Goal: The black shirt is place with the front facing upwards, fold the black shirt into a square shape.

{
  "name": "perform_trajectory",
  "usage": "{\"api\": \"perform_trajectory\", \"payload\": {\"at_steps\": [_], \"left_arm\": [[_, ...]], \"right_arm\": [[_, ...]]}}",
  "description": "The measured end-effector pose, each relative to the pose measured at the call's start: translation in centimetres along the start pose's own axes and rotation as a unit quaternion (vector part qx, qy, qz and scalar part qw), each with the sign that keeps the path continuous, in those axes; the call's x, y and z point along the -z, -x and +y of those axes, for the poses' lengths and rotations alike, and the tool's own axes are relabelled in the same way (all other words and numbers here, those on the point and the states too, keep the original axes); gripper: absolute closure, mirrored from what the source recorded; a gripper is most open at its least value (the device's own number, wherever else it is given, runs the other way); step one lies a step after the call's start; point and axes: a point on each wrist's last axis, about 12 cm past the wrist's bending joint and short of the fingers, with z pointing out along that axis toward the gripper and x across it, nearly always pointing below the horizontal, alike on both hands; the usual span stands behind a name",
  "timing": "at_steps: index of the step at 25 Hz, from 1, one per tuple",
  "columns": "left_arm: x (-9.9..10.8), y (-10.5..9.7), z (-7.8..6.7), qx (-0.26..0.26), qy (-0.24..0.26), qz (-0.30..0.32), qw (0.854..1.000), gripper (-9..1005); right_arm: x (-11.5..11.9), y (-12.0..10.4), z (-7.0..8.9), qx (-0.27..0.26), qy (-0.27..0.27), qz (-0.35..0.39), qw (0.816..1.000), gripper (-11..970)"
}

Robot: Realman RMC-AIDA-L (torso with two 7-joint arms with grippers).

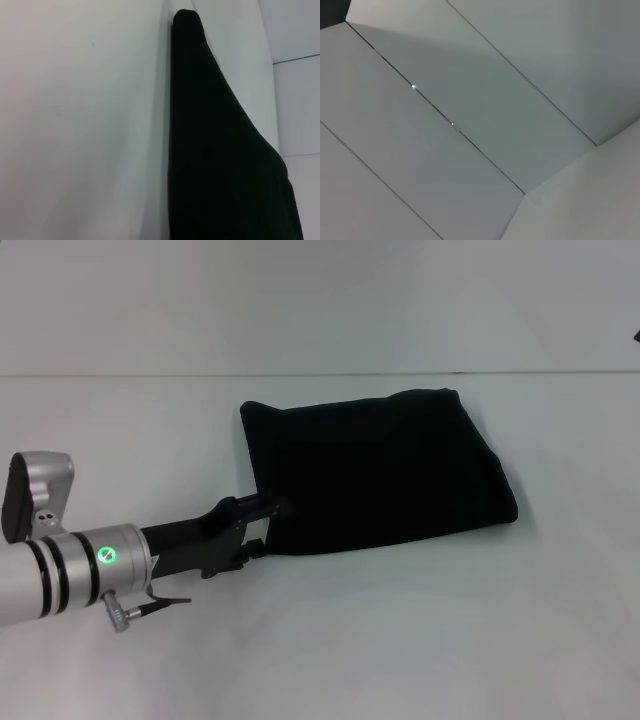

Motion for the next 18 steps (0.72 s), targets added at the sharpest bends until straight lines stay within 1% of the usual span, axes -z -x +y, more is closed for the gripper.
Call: {"api": "perform_trajectory", "payload": {"at_steps": [4, 9, 18], "left_arm": [[-0.17, 0.04, -0.12, -0.003, 0.002, 0.003, 1.000, 160], [-0.27, 0.01, -0.14, -0.015, 0.010, 0.010, 1.000, 290], [-0.16, 0.07, -0.03, -0.017, 0.012, 0.008, 1.000, 454]], "right_arm": [[0.16, 0.11, -0.02, 0.000, 0.000, -0.005, 1.000, 31], [0.22, 0.15, -0.02, -0.001, 0.000, -0.007, 1.000, 31], [-0.07, 0.22, 0.04, -0.004, 0.005, -0.011, 1.000, 31]]}}
